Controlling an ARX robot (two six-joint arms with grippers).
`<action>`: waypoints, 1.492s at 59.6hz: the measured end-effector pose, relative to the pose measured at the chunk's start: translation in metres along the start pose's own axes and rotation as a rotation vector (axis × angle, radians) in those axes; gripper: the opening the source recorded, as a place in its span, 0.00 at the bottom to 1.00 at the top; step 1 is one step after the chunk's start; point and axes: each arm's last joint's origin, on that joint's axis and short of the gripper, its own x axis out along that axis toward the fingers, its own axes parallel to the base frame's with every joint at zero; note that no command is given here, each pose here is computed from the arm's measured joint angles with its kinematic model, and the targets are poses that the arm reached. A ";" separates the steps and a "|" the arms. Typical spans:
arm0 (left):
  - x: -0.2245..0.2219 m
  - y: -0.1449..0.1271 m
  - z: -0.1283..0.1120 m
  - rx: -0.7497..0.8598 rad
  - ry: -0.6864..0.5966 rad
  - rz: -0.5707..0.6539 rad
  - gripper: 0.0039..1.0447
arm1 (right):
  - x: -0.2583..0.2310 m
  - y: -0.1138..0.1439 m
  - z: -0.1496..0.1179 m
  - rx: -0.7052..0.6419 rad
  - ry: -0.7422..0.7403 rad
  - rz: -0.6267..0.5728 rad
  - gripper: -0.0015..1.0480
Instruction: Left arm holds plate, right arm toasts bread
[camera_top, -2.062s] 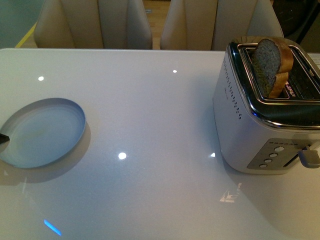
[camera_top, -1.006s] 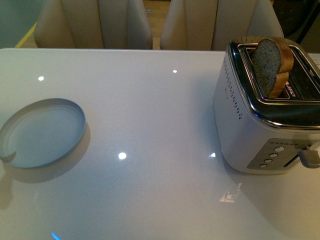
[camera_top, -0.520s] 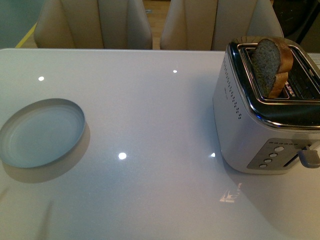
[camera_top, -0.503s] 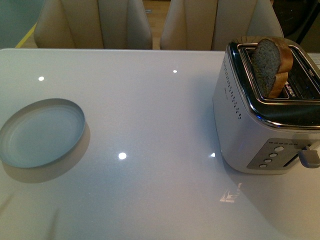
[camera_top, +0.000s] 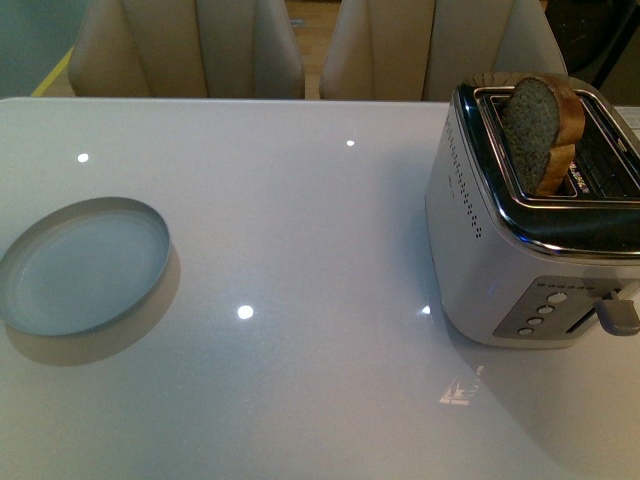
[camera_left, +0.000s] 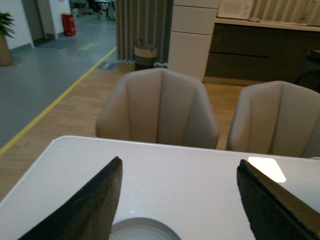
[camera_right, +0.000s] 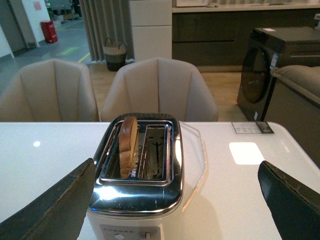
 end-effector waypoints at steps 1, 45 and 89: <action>-0.004 0.000 -0.001 0.004 0.000 0.000 0.46 | 0.000 0.000 0.000 0.000 0.000 0.000 0.91; -0.069 0.000 -0.012 0.018 0.003 -0.003 0.03 | 0.000 0.000 0.000 0.000 0.000 0.000 0.91; -0.096 0.000 -0.006 0.018 -0.019 -0.003 0.03 | 0.000 0.000 0.000 0.000 0.000 0.000 0.91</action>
